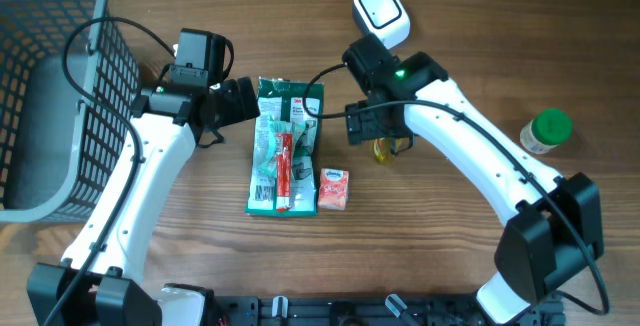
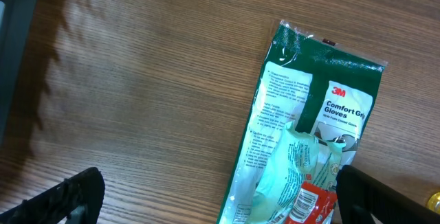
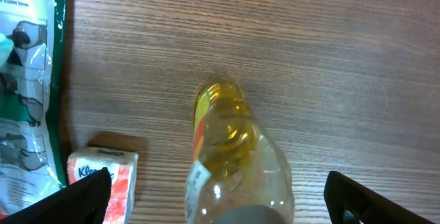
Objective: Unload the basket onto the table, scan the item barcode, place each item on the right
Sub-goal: 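Close the right gripper around the yellow Vim bottle's body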
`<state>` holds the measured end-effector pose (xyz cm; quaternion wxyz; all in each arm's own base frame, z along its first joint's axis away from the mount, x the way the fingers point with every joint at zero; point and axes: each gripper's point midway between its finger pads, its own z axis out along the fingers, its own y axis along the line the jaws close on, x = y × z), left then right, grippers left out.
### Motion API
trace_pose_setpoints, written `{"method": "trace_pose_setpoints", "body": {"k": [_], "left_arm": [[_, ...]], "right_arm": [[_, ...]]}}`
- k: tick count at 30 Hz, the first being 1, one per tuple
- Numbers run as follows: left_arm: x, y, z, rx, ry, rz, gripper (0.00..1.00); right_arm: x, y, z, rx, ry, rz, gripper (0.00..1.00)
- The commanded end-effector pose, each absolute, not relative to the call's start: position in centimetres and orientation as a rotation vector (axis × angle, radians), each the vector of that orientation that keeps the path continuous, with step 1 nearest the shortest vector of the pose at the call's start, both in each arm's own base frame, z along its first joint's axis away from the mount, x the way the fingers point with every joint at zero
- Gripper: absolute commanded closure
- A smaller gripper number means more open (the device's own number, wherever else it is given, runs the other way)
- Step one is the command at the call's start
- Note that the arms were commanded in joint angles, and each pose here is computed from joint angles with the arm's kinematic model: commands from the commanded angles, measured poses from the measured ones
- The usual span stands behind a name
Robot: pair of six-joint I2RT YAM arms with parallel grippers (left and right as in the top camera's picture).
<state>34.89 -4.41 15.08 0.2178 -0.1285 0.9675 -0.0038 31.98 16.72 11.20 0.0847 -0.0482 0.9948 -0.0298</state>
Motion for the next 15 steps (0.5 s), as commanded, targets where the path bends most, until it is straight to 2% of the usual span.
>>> {"method": "trace_pose_setpoints", "body": {"k": [1, 4, 8, 15], "left_arm": [[35.22, -4.15, 15.93, -0.347, 2.655, -0.003, 0.0], [35.22, -4.15, 15.93, -0.347, 2.655, -0.003, 0.0], [35.22, -4.15, 15.93, -0.347, 2.655, -0.003, 0.0], [35.22, -4.15, 15.93, -0.347, 2.655, -0.003, 0.0]], "right_arm": [[32.15, 16.15, 11.03, -0.032, 3.007, -0.045, 0.04], [31.87, 15.99, 10.7, -0.018, 3.035, -0.008, 0.05], [31.69, 15.96, 10.24, -0.022, 3.046, 0.002, 0.14], [31.87, 16.06, 10.26, -0.023, 3.038, 0.007, 0.25]]}}
